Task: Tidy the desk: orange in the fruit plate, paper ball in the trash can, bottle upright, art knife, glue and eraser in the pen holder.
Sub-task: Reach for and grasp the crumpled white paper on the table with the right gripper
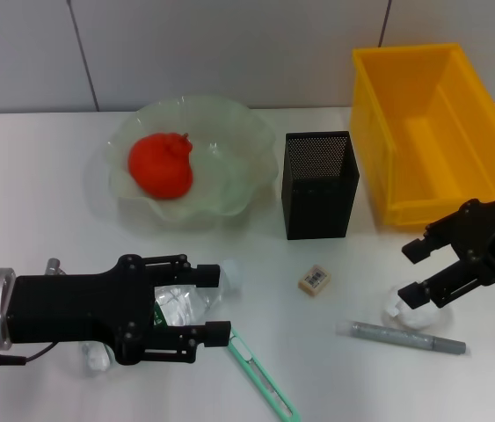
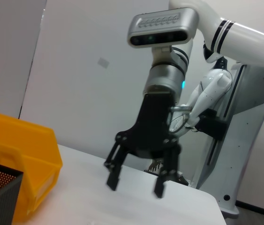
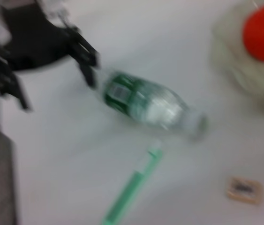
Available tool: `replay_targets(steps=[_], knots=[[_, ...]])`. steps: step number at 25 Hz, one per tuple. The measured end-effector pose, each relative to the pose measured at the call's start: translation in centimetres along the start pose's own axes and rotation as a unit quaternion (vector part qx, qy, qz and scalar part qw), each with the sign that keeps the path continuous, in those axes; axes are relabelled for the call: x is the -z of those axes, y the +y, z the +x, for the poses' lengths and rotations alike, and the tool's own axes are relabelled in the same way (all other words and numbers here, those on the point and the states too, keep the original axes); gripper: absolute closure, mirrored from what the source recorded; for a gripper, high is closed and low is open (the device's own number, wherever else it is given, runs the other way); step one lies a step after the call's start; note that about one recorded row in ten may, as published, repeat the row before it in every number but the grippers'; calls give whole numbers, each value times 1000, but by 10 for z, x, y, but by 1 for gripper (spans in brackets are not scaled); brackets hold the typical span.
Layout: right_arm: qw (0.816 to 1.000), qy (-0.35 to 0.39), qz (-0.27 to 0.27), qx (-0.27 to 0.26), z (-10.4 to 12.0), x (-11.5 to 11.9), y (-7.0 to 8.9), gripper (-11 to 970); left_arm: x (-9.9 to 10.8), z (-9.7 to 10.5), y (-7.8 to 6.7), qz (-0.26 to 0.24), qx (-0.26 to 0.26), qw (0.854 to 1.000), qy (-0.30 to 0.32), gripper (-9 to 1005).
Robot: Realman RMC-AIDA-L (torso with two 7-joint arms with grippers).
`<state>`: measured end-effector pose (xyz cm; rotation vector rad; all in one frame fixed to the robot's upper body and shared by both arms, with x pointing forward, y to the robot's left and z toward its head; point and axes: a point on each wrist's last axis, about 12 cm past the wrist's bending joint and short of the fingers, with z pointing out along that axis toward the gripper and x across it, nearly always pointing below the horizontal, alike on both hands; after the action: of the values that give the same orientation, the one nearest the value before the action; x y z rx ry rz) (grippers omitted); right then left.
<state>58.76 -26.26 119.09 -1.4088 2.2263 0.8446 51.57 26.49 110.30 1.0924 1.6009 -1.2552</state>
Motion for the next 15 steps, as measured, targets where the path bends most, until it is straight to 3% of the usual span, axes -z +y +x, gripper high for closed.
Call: replay_targets(steps=[9,15], knots=[[988,131,82,17,-14,-32,-7,174,-1,2,-1,-3,-4,1000,-1,227],[981,155,108,39,-17,-44,-10,179,-2,3,-1,-3,-1,1000,-1,227]])
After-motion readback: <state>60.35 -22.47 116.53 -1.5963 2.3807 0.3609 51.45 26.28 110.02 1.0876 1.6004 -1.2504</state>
